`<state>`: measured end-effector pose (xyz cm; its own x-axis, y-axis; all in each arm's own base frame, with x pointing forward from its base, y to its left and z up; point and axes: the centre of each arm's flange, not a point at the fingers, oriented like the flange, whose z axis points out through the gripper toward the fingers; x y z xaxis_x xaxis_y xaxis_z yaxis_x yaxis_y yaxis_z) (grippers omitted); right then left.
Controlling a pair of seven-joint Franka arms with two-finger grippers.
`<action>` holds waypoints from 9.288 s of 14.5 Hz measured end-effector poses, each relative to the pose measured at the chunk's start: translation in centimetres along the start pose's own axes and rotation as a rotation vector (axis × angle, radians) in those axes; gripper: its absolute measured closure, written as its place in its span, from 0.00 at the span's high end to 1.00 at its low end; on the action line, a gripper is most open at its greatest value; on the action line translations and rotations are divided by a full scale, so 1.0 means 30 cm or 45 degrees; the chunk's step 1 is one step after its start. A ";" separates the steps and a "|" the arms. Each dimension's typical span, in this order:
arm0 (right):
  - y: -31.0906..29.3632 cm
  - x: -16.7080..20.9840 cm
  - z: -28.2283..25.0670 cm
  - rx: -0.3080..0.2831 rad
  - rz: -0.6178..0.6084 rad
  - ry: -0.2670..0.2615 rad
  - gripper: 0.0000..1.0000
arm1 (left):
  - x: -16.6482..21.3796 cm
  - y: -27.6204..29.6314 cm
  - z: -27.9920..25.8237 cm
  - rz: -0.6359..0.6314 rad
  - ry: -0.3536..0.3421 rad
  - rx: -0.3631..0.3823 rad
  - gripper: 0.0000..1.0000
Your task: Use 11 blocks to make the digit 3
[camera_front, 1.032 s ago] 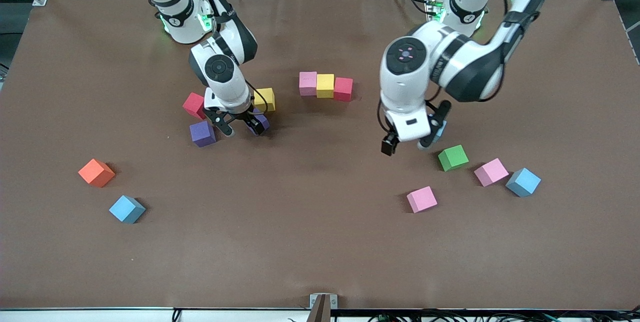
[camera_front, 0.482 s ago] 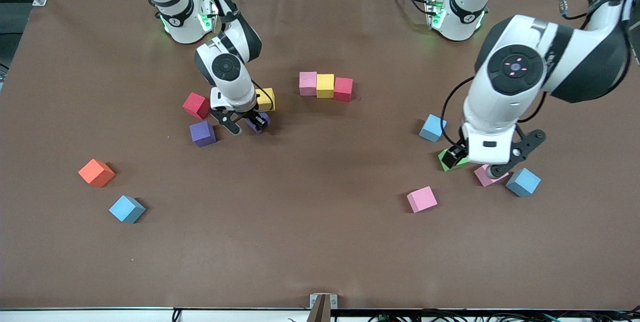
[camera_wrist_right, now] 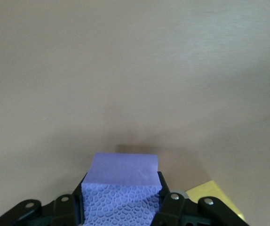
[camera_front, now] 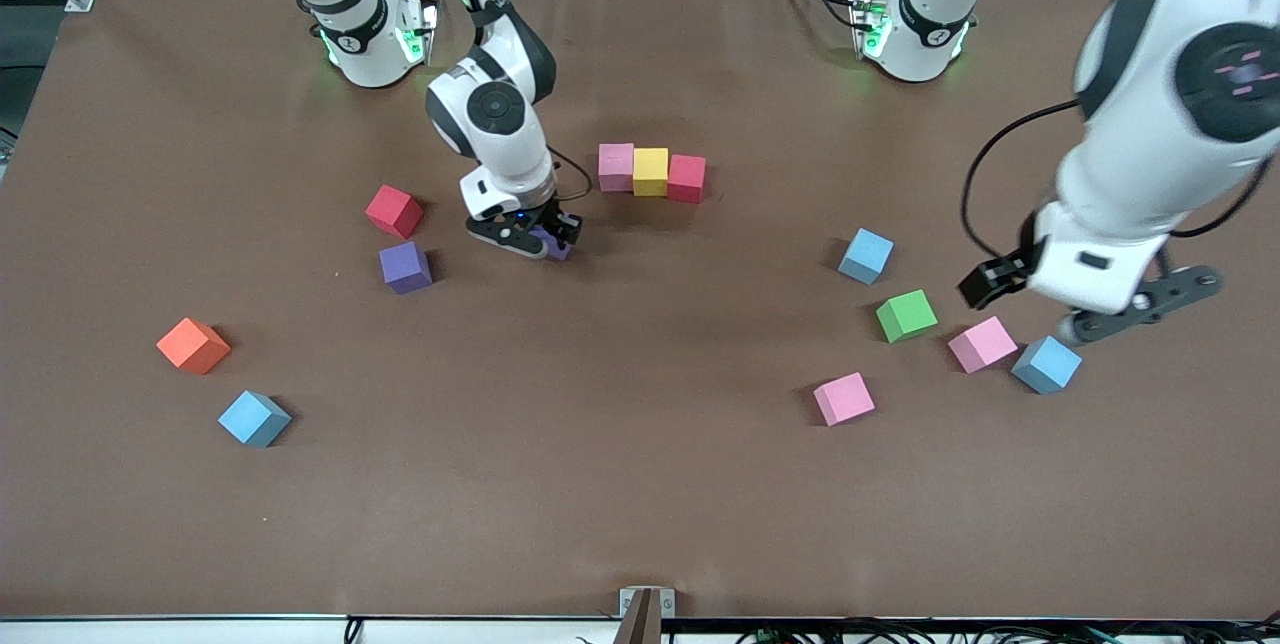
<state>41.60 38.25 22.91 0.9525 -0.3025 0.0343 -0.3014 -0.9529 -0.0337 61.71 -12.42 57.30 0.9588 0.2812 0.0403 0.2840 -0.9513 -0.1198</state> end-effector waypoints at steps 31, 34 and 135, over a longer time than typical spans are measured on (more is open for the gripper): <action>-0.240 -0.260 0.087 -0.034 -0.353 -0.029 0.56 | -0.118 -0.359 -0.125 0.334 -0.078 -0.099 1.00; -0.241 -0.263 0.087 -0.035 -0.381 -0.030 0.56 | -0.118 -0.358 -0.122 0.335 -0.081 -0.098 1.00; -0.245 0.066 -0.167 -0.002 -0.225 -0.107 0.63 | -0.125 -0.339 -0.053 0.347 -0.123 -0.088 1.00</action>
<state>45.49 44.54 28.22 0.9908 -0.1278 -0.0443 -0.1293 -0.9911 -0.0330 55.21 -4.01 59.93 0.9966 0.0218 -0.0790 0.0182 -0.9988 -0.0450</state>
